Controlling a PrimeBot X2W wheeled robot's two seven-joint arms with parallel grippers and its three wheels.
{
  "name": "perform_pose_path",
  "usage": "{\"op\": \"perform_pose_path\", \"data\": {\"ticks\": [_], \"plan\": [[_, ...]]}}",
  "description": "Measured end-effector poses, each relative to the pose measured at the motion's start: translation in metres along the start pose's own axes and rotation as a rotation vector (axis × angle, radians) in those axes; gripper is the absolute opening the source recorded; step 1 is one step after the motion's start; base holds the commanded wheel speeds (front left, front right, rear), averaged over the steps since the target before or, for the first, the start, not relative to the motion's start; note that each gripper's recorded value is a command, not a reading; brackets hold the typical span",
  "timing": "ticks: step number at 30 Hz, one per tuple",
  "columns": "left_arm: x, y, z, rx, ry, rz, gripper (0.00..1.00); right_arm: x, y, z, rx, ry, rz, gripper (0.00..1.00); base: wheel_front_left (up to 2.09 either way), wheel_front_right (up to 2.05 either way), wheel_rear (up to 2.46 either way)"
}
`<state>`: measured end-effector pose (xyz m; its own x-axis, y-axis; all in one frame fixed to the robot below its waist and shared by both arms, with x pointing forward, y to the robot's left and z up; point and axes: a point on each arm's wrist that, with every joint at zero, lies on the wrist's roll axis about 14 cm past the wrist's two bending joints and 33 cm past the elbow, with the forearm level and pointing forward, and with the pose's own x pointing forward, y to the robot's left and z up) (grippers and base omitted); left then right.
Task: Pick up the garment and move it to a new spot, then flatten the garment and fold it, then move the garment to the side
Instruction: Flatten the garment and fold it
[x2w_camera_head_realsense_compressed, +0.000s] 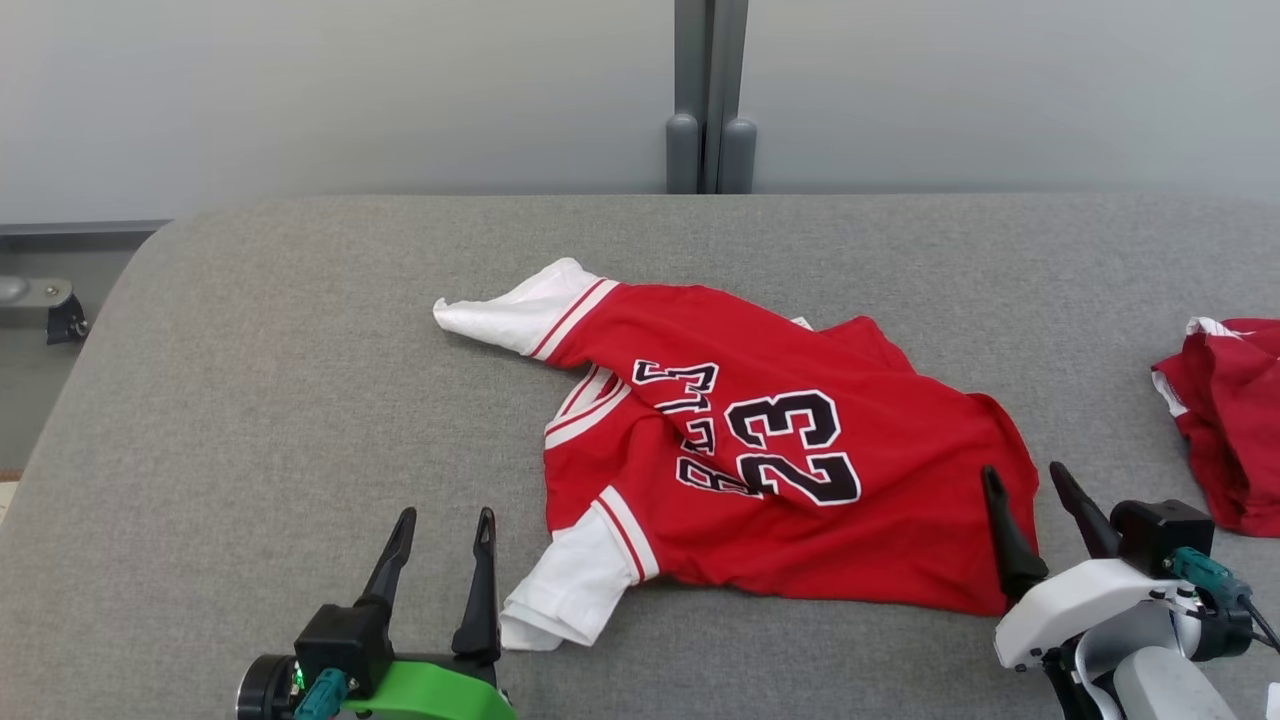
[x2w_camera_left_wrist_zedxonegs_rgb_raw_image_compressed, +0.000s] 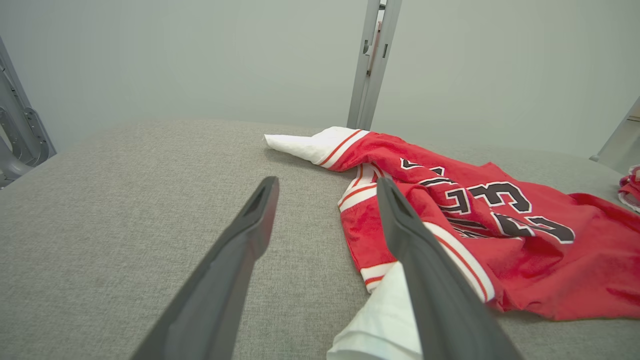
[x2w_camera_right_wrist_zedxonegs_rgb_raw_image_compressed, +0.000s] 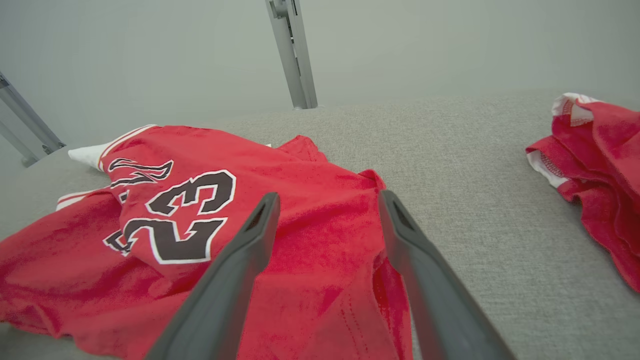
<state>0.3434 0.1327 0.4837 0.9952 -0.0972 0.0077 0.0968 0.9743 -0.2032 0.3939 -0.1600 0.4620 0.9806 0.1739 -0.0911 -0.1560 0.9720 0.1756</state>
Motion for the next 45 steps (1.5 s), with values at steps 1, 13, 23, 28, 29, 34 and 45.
{"op": "perform_pose_path", "data": {"ticks": [1,13,23,28,29,34,45], "plan": [[0.001,0.0,0.0,0.0,0.001,0.001,1.0,0.002,-0.005,-0.004,-0.007,0.02,-0.015,1.0,0.0,0.0,0.0],[0.01,0.009,-0.01,-0.002,0.034,0.025,1.0,0.019,-0.029,-0.065,0.024,0.255,-0.12,1.0,0.0,0.0,0.0],[0.013,0.013,-0.013,0.0,0.046,0.035,1.0,0.034,-0.023,-0.068,0.006,0.278,-0.079,0.0,0.0,0.0,0.0],[0.015,0.009,-0.013,0.0,0.044,0.022,1.0,0.045,-0.067,-0.031,-0.052,0.183,-0.16,0.0,0.0,0.0,0.0],[0.015,0.008,-0.012,0.001,0.041,0.019,1.0,0.045,-0.079,-0.023,-0.071,0.165,-0.183,0.0,0.0,0.0,0.0],[0.015,0.006,-0.01,-0.005,0.035,0.015,1.0,0.044,-0.109,-0.006,-0.102,0.137,-0.255,0.05,0.0,0.0,0.0],[0.015,0.006,-0.002,-0.021,0.01,0.02,1.0,0.047,-0.036,0.017,-0.022,-0.033,-0.095,1.0,0.0,0.0,0.0]]}}
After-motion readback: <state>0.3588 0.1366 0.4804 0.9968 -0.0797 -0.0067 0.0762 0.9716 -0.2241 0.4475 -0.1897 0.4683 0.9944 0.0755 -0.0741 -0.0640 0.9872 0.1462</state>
